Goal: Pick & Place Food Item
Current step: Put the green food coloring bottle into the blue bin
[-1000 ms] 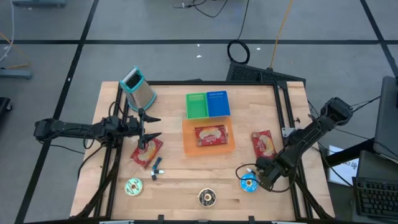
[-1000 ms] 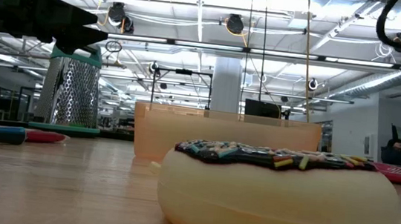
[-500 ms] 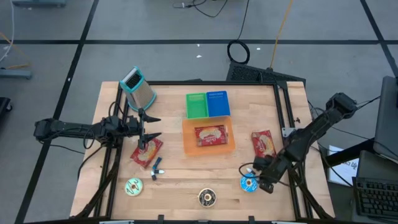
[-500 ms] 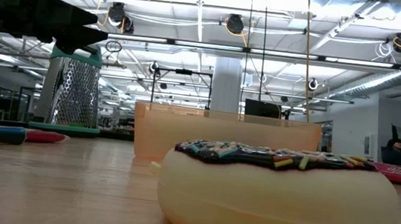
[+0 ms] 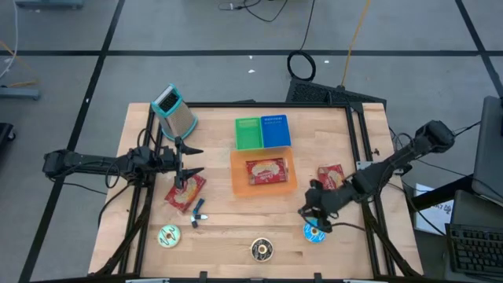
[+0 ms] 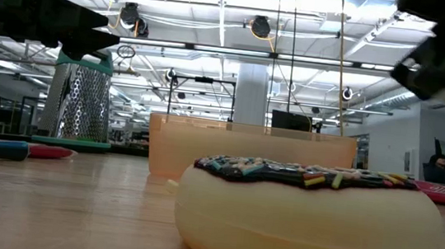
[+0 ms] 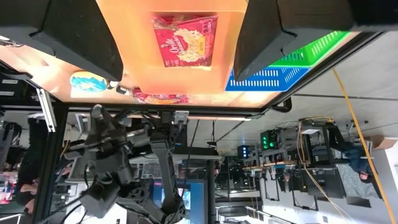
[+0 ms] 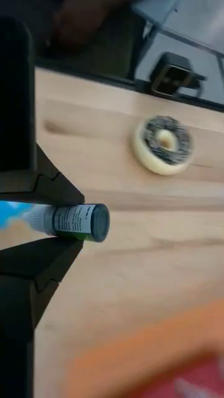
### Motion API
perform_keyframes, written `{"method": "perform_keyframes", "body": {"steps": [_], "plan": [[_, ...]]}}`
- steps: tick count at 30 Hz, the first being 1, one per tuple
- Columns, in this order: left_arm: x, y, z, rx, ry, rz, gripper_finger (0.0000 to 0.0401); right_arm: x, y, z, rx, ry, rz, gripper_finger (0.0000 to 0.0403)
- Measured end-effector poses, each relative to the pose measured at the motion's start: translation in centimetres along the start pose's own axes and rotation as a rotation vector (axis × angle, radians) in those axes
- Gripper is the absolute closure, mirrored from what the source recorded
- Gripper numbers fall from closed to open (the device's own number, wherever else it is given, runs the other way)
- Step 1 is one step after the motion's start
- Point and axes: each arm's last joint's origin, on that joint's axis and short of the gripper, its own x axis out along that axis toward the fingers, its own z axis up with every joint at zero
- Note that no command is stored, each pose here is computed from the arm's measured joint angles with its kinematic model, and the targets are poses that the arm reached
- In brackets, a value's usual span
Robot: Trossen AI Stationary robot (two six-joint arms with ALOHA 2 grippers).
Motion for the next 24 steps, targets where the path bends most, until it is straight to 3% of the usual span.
{"method": "perform_keyframes", "body": {"steps": [13, 24], "plan": [[0.0, 0.0, 0.0, 0.000, 0.000, 0.000, 0.0095, 0.4, -5.2, 5.0, -0.186, -0.283, -0.142, 0.0333], [0.0, 0.0, 0.0, 0.000, 0.000, 0.000, 0.0095, 0.1, -12.3, 7.9, -0.167, -0.446, -0.378, 0.0332]]}}
